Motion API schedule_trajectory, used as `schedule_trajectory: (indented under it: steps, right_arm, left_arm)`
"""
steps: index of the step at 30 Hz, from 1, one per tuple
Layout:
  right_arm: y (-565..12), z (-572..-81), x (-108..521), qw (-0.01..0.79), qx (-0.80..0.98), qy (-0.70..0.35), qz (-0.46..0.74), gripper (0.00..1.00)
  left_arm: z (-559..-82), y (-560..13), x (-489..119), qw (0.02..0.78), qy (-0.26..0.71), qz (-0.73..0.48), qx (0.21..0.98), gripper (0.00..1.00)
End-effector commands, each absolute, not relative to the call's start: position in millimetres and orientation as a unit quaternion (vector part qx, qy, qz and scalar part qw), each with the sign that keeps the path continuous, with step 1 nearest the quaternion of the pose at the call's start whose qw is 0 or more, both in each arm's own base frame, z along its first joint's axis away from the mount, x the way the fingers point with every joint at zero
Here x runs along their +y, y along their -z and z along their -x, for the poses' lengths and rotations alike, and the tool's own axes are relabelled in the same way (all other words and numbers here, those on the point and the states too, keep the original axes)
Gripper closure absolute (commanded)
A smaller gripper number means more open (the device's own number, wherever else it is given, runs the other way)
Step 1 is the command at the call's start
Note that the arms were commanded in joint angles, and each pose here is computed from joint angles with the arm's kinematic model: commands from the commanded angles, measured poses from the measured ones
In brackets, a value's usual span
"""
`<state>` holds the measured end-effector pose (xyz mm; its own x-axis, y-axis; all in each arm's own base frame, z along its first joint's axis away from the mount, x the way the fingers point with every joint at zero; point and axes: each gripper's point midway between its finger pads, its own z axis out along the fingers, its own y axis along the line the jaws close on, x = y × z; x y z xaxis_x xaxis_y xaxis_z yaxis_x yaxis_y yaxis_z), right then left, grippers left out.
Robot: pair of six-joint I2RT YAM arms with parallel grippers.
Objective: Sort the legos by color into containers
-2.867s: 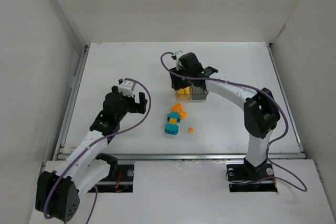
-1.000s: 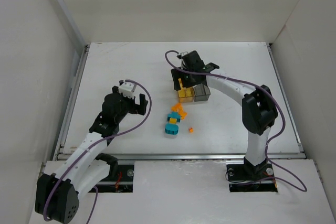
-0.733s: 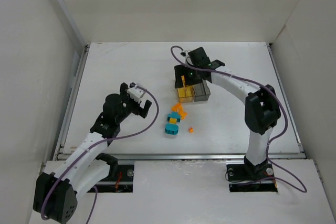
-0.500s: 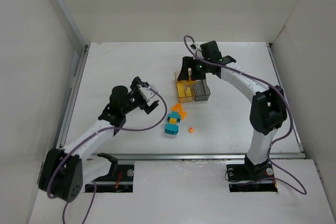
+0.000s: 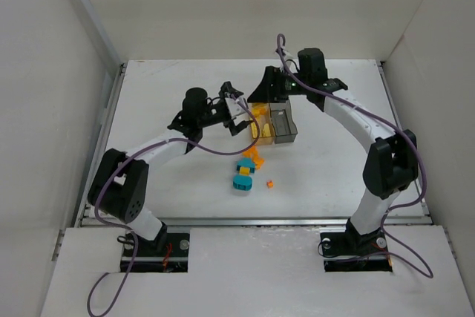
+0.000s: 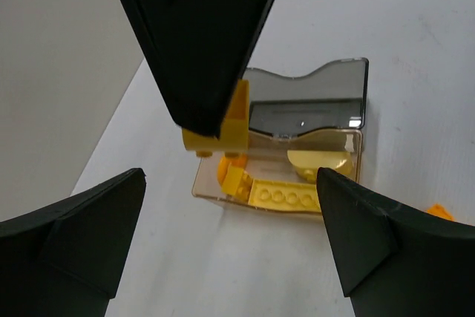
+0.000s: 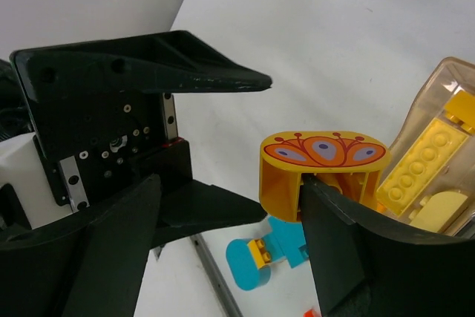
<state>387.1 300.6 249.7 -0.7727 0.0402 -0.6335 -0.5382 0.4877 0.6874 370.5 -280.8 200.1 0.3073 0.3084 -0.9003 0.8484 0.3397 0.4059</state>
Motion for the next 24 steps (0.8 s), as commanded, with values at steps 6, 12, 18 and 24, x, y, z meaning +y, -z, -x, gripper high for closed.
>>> schedule_trajectory:
  steps: [6, 12, 18, 24]
  right_arm:
    - [-269, -384, 295, 0.313, 0.777, -0.517, 0.174, 0.21]
    - [-263, -379, 295, 0.3, 0.778, -0.524, 0.173, 0.22]
    - [-264, -374, 294, 0.297, 0.779, -0.526, 0.169, 0.24]
    - [-268, -373, 288, 0.307, 0.779, -0.521, 0.164, 0.24]
  left_arm:
    - [-379, -240, -322, 0.637, 0.256, -0.533, 0.494, 0.05]
    - [-391, -235, -329, 0.636, 0.25, -0.529, 0.502, 0.21]
    - [-396, -239, -332, 0.643, 0.257, -0.515, 0.505, 0.59]
    - [-399, -229, -332, 0.638, 0.254, -0.502, 0.526, 1.0]
